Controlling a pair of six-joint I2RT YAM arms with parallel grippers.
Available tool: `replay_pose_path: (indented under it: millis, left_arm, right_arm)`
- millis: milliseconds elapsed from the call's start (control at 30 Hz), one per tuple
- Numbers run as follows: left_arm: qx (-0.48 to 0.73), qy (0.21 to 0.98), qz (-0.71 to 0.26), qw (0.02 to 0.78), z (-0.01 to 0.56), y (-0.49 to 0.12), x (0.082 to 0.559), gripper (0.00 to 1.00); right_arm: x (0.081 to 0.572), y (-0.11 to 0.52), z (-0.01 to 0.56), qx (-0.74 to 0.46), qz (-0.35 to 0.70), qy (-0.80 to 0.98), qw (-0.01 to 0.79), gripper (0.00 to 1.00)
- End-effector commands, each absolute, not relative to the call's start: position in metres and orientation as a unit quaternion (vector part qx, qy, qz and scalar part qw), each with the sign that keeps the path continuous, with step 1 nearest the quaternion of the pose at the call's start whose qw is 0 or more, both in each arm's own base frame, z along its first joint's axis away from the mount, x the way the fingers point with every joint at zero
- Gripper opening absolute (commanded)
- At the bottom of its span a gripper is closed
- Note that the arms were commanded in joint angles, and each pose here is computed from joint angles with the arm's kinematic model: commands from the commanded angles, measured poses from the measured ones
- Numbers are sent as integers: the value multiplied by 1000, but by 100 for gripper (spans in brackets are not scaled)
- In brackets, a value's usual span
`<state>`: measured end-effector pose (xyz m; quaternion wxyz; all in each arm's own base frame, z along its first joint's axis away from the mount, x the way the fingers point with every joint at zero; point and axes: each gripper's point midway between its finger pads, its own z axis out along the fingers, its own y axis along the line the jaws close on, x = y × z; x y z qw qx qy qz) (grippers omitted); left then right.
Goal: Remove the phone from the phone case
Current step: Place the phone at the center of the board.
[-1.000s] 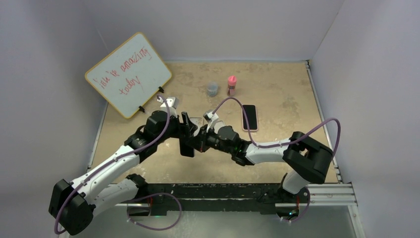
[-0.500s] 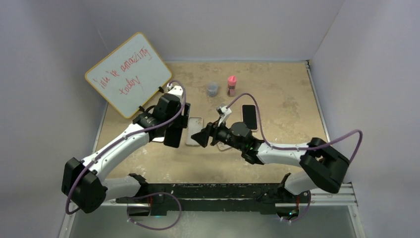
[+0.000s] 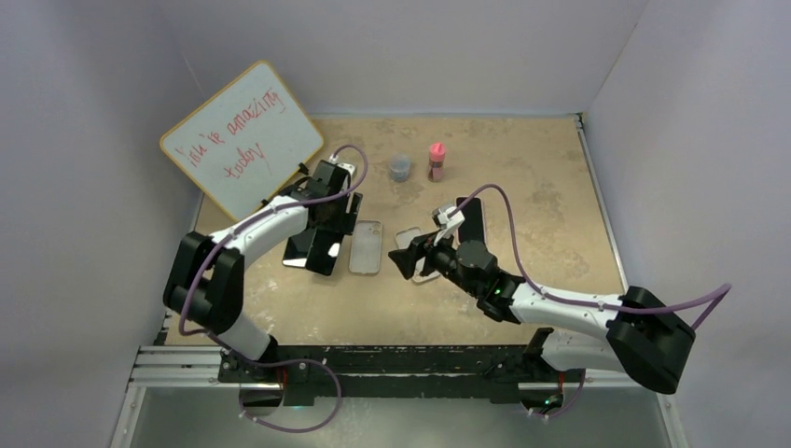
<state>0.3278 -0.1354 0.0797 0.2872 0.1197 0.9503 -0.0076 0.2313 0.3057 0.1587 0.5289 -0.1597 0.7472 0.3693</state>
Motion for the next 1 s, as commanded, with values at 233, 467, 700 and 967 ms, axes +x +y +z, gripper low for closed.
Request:
replay_pose_path:
  millis: [233,467,700,967]
  left_arm:
    - [98,952,-45,285,59,-152,377,44]
    - [95,961,-28,260,39,-146,376,55]
    - [78,962,-21,262,36,-143,376,66]
    - [62,964,-6,259,29,-135,380,71]
  right_arm:
    - [246,272,167,-142,306,728,597,79]
    - [245,270,166,-141,306,727,598,79]
    - [245,272,163,-145,308,728,594,79]
    - [244,277,159,-153,311,731,588,79]
